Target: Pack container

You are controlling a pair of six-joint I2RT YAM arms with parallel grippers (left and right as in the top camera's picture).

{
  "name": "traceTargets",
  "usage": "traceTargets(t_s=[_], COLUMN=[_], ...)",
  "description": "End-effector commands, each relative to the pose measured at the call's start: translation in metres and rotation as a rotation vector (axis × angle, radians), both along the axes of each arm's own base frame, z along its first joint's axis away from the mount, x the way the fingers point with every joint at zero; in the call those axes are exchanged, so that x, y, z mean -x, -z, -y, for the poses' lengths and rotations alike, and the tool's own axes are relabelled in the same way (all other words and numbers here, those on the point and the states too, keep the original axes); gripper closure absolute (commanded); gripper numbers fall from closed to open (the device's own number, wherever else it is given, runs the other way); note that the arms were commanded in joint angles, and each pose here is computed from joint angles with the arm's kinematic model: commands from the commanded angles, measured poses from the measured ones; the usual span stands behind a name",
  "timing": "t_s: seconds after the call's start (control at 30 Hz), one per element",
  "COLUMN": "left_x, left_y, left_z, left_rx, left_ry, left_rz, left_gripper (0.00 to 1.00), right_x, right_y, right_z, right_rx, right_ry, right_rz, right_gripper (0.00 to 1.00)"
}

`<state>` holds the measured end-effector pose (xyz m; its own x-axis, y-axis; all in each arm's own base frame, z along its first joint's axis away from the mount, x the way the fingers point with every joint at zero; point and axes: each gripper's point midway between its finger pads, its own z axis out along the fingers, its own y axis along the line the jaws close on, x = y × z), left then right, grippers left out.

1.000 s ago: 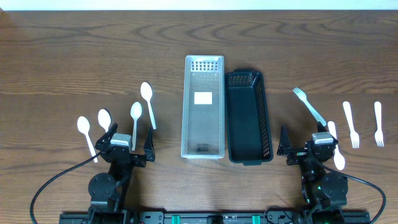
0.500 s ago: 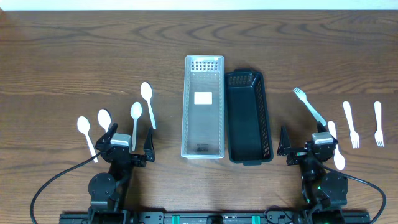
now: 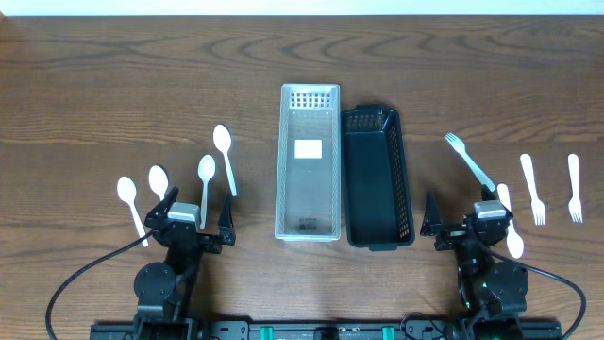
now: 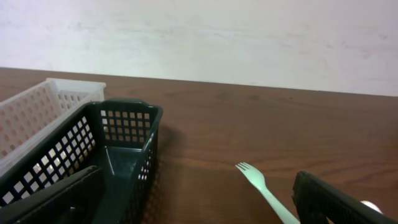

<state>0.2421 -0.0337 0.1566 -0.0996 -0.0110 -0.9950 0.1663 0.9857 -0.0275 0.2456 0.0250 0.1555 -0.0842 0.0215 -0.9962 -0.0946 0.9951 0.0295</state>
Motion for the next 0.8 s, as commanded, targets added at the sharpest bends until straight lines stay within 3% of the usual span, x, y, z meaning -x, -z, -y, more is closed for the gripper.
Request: traceTargets(t_s=[0.0,0.13,0.47,0.6,0.77], left_x=[0.001,0.002,-0.008,-0.025,-0.031], left_y=[0.014,-0.005,-0.093,-0.121,-0.116], left_z=[0.003,0.003,0.000,-0.001,-0.013], left_rx=[0.007,0.127,0.126,0.115,0.060], left_ry=[0.020,0.009,-0.019,-0.040,-0.131], left_rz=[-0.037,-0.024,-0.096,-0.220,-0.557], left_gripper=[0.02,0.02,0.02,0.02,0.02], right_x=[0.001,0.003,0.011,0.009,0.002], right_y=[0.002,-0.009,-0.073,-0.095,-0.110], right_z=[-0.004,-0.005,0.003,0.005,0.012], right_rx=[-0.043,-0.076,-0.058,-0.037,-0.010], right_ry=[-0.018,-0.019,0.020,0.037,0.078], right_rz=[-0.010,-0.007,-0.159,-0.326,-0.624], right_gripper=[0.01,0.01,0.01,0.01,0.01])
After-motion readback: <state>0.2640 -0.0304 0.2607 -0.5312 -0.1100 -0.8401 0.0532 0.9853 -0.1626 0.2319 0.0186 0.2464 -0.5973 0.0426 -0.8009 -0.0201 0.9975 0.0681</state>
